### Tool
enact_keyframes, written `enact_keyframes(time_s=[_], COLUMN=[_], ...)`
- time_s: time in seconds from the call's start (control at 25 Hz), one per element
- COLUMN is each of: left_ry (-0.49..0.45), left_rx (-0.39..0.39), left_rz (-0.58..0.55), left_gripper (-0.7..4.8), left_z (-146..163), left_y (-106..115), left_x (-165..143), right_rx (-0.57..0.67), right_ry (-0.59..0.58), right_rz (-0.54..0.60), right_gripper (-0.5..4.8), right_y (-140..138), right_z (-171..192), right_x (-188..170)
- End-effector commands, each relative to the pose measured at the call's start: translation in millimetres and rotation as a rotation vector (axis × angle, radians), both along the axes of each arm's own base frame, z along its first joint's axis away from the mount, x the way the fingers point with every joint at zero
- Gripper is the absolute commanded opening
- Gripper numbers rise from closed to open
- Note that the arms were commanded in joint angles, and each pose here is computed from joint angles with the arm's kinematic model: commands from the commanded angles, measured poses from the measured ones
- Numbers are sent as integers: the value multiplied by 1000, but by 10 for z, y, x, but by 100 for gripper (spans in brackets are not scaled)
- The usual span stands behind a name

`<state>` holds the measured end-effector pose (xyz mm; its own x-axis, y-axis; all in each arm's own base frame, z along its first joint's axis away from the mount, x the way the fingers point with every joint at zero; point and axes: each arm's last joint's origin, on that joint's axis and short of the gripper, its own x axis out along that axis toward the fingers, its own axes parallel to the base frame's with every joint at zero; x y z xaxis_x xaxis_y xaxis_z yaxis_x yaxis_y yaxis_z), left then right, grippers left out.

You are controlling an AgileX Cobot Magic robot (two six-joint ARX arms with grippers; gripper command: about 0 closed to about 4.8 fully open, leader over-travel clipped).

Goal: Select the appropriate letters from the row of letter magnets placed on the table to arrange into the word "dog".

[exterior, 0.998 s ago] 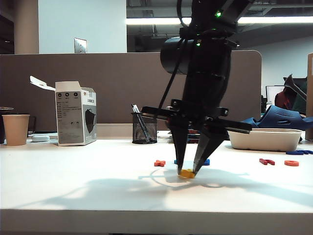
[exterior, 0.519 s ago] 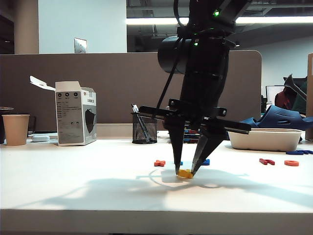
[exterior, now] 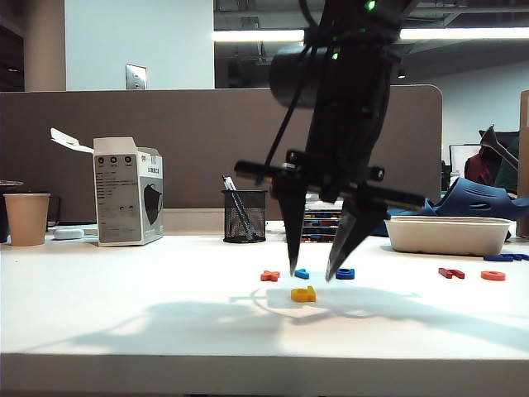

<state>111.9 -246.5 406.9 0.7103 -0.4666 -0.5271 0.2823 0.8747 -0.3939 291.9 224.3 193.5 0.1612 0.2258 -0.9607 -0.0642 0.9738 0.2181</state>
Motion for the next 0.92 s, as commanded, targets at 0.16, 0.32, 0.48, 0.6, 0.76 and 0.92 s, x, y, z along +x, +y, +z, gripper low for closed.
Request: enact_keyframes(time_s=[0.16, 0.32, 0.48, 0.6, 0.76, 0.92], left_ry=[-11, -12, -12, -12, -12, -11], left_rx=[-12, -12, -12, -12, -12, -12], left_rz=[2, 3, 3, 3, 3, 2], left_gripper=[-2, -2, -3, -2, -2, -3], left_z=[30, 30, 30, 30, 30, 30], left_y=[5, 5, 5, 5, 5, 5], left_x=[0, 0, 0, 0, 0, 0], right_rx=[-53, -137, -180, -221, -240, -255], right_ry=[-90, -72, -54, -69, -85, -119], right_rz=[-37, -86, -120, -144, -172, -248], right_gripper=[176, 176, 176, 176, 182, 203], right_y=[-195, -550, -869, -1056, -1283, -1619], right_z=[228, 270, 265, 266, 268, 276], right_x=[40, 156, 279, 355, 444, 563])
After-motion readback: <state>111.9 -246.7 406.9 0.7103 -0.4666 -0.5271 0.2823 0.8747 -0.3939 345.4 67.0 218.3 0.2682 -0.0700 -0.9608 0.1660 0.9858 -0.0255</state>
